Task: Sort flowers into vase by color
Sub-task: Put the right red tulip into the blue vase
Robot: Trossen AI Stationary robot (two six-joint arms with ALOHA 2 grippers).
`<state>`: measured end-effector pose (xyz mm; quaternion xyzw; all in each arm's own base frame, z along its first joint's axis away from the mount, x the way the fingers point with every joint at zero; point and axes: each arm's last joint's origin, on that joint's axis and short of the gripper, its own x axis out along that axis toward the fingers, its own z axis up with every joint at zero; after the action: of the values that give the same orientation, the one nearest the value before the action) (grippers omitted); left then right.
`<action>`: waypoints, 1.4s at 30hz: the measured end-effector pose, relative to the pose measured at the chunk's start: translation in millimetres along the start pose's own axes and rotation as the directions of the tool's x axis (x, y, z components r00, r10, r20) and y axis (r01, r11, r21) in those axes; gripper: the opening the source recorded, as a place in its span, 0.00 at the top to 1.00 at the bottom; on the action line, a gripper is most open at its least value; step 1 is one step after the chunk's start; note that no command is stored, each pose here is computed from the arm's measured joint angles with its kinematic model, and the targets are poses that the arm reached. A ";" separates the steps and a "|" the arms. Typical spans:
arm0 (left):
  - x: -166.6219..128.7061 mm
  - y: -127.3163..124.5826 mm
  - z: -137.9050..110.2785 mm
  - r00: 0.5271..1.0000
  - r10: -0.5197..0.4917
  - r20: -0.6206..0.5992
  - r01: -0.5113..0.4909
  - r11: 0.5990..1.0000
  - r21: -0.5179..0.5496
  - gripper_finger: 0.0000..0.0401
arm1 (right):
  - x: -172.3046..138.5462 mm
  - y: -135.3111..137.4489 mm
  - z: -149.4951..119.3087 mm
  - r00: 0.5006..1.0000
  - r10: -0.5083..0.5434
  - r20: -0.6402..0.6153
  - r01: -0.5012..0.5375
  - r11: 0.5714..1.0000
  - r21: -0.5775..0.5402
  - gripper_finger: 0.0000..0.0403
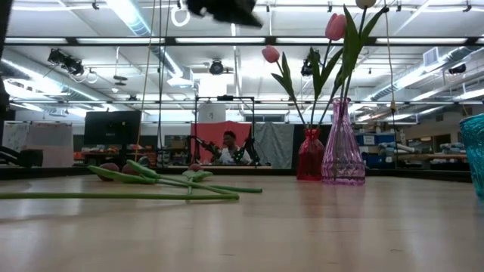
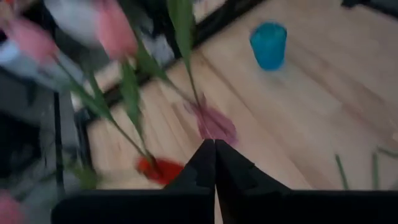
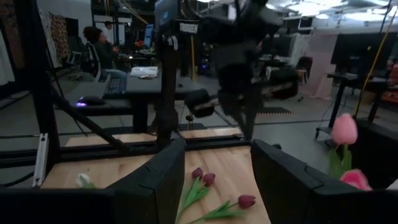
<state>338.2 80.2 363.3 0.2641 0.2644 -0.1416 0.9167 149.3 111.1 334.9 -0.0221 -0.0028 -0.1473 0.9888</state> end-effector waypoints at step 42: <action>82.0 -191.2 -107.2 0.852 0.120 -0.510 -0.502 0.468 -0.727 0.57 | 69.3 31.9 -55.2 0.959 -0.270 -0.088 0.252 0.953 -0.171 0.52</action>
<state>285.2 -26.6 161.8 -0.1432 0.4212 0.2324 0.8650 224.8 118.9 279.2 -0.0915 0.0605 -0.2776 0.9544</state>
